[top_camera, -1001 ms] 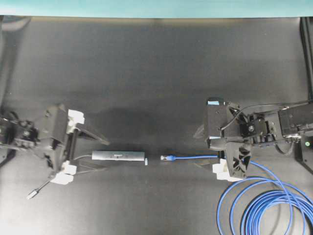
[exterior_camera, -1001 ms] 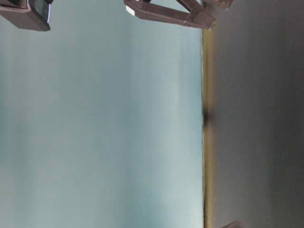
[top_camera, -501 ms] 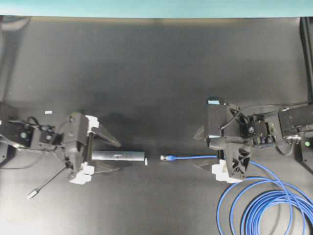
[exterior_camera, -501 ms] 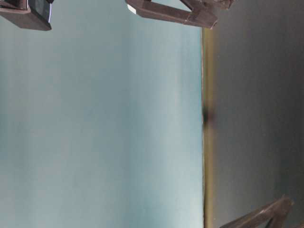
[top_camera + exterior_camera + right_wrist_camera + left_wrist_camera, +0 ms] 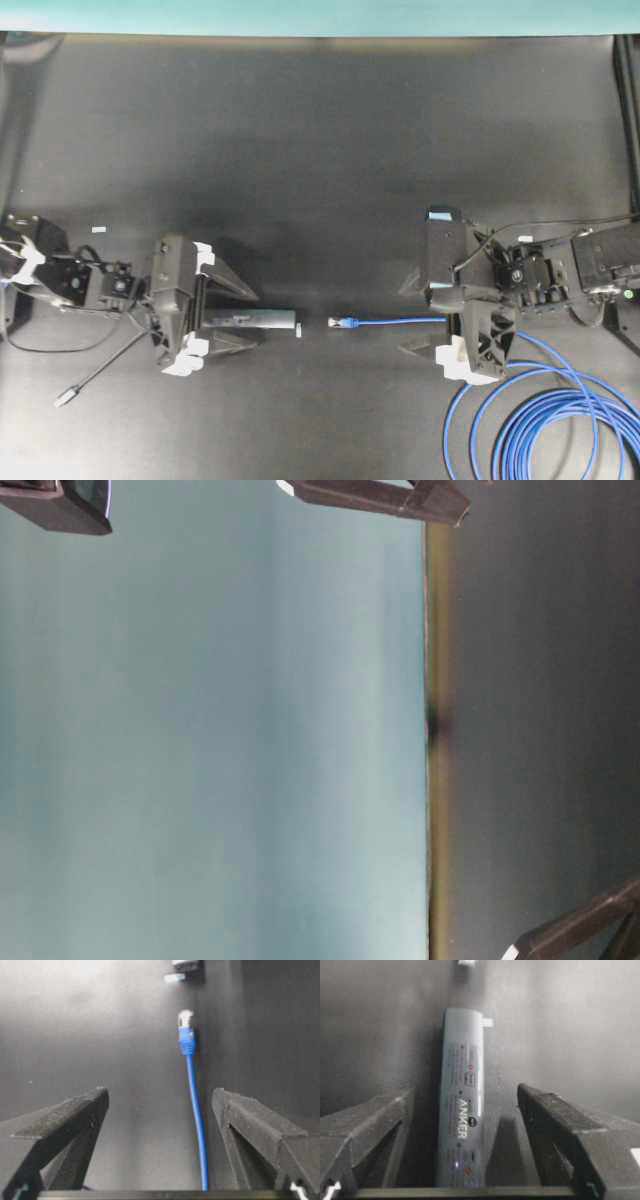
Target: Insert the LAN cable into the hub.
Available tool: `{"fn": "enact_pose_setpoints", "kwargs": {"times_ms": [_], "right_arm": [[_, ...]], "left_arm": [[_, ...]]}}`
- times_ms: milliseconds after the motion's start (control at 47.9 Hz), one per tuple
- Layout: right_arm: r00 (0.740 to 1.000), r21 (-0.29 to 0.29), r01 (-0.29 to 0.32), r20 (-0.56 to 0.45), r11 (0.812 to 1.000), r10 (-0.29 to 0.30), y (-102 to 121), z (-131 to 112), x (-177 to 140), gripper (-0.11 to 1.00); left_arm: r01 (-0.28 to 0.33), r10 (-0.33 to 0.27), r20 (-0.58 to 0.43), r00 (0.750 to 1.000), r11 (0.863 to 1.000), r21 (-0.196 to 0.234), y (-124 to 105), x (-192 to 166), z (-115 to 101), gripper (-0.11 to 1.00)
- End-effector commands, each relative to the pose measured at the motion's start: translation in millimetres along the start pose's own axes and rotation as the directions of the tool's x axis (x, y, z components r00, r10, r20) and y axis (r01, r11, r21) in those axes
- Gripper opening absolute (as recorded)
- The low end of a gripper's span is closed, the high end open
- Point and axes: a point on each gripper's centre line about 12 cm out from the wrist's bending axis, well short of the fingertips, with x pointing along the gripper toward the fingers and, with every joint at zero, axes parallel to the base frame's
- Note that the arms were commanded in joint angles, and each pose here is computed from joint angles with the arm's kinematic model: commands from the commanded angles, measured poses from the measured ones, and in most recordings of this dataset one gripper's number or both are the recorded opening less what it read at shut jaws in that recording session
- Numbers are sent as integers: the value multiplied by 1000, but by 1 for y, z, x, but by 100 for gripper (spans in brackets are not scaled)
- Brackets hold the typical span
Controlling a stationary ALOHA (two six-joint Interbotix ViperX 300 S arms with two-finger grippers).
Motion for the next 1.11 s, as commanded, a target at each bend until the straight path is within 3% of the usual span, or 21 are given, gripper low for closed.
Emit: {"fn": "enact_pose_setpoints", "kwargs": {"times_ms": [0, 83, 188, 313, 793, 1085], "right_arm": [[1000, 6, -6, 11, 1000, 6, 2, 2, -1, 81], [1000, 4, -6, 11, 1000, 6, 2, 2, -1, 81], [1000, 3, -6, 9, 1000, 6, 2, 1, -1, 81], [1000, 2, -4, 1, 1000, 4, 1, -3, 0, 81], [1000, -29, 3, 27, 1000, -2, -6, -25, 34, 80], [999, -27, 13, 37, 1000, -12, -13, -35, 74, 80]], "left_arm": [[14, -14, -3, 1000, 1000, 2, -4, 4, -1, 76], [19, -19, -24, 1000, 1000, 5, -6, 6, -5, 71], [23, -23, -40, 999, 1000, 7, -9, 7, -7, 58], [34, -33, -28, 999, 999, 18, -13, 6, -1, 28], [-37, 40, -75, 996, 998, 47, -6, -9, 70, 28], [-57, 67, -198, 978, 997, 58, -11, -10, 94, 28]]}}
